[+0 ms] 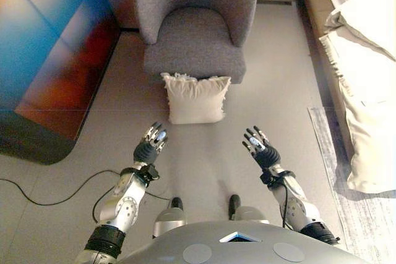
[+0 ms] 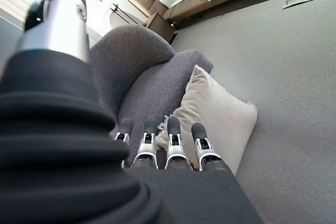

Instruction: Pick up the cushion and take it to the sofa

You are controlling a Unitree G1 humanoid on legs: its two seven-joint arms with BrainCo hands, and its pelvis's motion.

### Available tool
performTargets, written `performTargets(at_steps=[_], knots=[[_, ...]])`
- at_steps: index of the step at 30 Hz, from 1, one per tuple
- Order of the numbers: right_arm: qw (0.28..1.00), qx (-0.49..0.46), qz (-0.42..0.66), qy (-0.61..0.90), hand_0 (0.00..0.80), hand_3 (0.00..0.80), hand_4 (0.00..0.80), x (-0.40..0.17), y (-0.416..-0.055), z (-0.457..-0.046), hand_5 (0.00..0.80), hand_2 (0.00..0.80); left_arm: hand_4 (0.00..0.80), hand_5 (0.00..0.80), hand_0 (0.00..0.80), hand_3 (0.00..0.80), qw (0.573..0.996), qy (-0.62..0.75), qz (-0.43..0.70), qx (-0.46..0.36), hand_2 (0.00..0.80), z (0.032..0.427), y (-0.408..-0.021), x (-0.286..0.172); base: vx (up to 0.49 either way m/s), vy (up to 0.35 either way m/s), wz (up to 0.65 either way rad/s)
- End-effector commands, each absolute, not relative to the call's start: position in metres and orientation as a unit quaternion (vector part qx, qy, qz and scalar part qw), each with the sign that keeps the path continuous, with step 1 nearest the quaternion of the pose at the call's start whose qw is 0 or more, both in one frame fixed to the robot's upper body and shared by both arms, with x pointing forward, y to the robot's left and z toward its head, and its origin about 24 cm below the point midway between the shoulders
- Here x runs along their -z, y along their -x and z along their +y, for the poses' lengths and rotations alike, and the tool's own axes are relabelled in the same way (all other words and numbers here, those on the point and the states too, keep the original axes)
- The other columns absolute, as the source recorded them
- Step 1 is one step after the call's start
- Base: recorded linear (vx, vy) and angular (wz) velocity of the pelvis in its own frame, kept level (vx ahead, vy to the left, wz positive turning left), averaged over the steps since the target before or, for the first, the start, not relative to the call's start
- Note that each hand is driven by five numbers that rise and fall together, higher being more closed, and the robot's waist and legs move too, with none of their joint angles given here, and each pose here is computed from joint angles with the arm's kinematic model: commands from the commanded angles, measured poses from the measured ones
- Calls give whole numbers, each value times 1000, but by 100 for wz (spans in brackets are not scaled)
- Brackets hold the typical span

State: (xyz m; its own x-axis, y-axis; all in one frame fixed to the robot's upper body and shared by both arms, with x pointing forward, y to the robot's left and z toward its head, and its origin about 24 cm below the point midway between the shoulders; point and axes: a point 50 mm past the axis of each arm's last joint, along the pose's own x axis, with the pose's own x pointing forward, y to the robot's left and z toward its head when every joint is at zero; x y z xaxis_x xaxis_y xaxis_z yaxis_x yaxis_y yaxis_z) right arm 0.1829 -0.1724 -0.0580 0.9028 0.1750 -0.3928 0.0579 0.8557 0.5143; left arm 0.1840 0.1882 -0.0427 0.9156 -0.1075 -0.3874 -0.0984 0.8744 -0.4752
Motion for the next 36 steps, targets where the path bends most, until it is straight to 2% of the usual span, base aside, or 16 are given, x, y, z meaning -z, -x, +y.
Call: performTargets(at_steps=[1,24,36], knots=[[943,-43,153,-291,0,0,0,36,-196,-169,0,0,0,0,0,0,959,241,147,5,0,197,-197,23,0,0,0],[947,-65,174,-263,0,0,0,37,-192,-173,0,0,0,0,0,0,954,263,145,-24,0,203,-186,26,7,13,0],[941,-30,158,-296,0,0,0,36,-195,-173,0,0,0,0,0,0,959,249,135,-10,0,198,-199,20,-3,109,3]])
